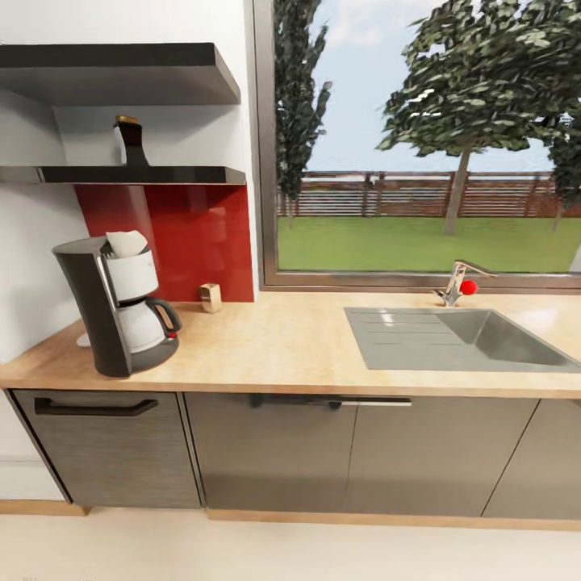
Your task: Set up a coffee station on the kitchen countertop: keep the coffee maker on the countertop, move the bottle of coffee from the kitchen shelf to the counter next to the coffee maker, place a paper coffee filter on top of the coffee maker, put the saucer next to the coffee maker with the coffee cup on the saucer, and place the electric kettle next to the coffee maker.
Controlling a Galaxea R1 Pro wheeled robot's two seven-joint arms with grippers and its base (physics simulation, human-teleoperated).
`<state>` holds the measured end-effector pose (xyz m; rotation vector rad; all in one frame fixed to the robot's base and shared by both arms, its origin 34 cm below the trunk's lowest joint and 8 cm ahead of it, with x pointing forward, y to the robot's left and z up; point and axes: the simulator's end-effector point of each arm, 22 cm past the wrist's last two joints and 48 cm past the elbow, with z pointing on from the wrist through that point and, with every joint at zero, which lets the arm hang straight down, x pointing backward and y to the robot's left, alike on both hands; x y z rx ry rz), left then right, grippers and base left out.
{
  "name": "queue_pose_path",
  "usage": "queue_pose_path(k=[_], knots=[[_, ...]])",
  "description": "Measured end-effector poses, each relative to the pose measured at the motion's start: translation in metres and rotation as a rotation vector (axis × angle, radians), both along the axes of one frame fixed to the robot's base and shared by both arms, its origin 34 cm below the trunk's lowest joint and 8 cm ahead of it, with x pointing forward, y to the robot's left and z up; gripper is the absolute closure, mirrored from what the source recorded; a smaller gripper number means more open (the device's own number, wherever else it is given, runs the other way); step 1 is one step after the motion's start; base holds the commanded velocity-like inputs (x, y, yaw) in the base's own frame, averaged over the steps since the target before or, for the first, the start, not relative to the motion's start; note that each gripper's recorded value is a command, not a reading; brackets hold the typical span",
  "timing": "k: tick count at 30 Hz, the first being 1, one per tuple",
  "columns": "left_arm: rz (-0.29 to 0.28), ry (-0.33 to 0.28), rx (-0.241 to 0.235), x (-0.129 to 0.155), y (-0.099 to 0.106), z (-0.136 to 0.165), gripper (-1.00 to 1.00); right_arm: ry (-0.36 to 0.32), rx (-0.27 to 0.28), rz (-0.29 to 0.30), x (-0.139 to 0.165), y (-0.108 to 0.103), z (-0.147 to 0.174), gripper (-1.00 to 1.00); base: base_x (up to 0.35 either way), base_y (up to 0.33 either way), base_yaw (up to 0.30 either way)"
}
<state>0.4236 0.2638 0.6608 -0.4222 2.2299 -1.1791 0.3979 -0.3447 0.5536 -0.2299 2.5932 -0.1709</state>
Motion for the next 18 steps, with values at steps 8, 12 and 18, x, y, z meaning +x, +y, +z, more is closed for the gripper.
queue_pose_path(k=[8,12,18], knots=[[0.054,0.036,0.048,0.001,0.012,-0.012,-1.00,0.000,0.001,0.000,0.000,0.001,0.000,-1.00,0.000,0.000,0.238],[0.056,0.036,0.050,0.002,0.013,-0.013,-1.00,0.000,0.001,0.000,0.000,0.001,0.000,-1.00,0.000,0.000,0.258],[0.056,0.037,0.051,0.001,0.013,-0.013,-1.00,0.000,0.002,0.000,0.000,0.002,0.000,-1.00,0.000,0.000,0.259]])
